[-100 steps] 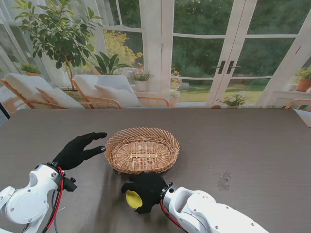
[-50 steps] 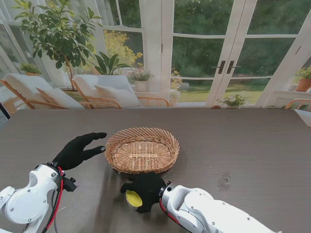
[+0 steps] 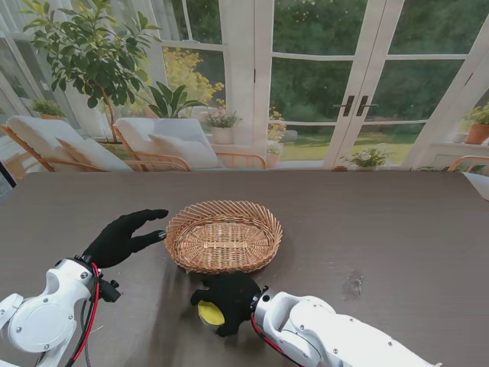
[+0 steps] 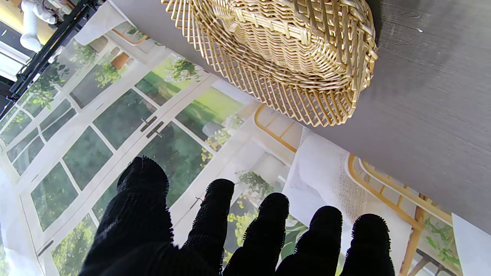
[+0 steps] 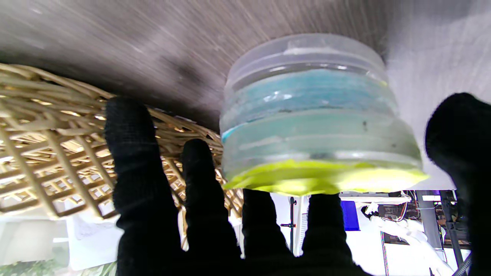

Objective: Stack culture dishes into a storage basket

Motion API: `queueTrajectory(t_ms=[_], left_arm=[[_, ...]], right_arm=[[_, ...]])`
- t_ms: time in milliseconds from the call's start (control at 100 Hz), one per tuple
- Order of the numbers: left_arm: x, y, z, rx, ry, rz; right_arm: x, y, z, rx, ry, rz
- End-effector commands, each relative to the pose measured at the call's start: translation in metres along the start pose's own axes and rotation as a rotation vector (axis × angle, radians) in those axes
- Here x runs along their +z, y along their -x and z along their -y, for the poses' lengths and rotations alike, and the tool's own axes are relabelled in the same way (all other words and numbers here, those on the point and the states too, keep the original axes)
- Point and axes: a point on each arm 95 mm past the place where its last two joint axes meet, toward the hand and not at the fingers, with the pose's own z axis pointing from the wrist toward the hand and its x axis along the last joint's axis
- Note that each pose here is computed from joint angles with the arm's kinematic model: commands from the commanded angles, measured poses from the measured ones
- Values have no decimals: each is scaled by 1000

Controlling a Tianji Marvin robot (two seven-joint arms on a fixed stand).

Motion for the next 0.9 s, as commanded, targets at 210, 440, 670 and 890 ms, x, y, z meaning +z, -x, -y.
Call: queueTrajectory(t_ms=[210,440,670,890], left_arm=[[0,-1,-2,-5,18,-1],[0,-1,-3,-5,21,-2],[1,-1,-3,-6,23,-2],[1,-1,-3,-6,23,-3]], right_arm=[[1,-5,8,-3,-26,-14],[3,-6,10,-5,-27,-11],[5,-7,10,-6,-30,-5],[7,-7,12,-13,-42,-3]])
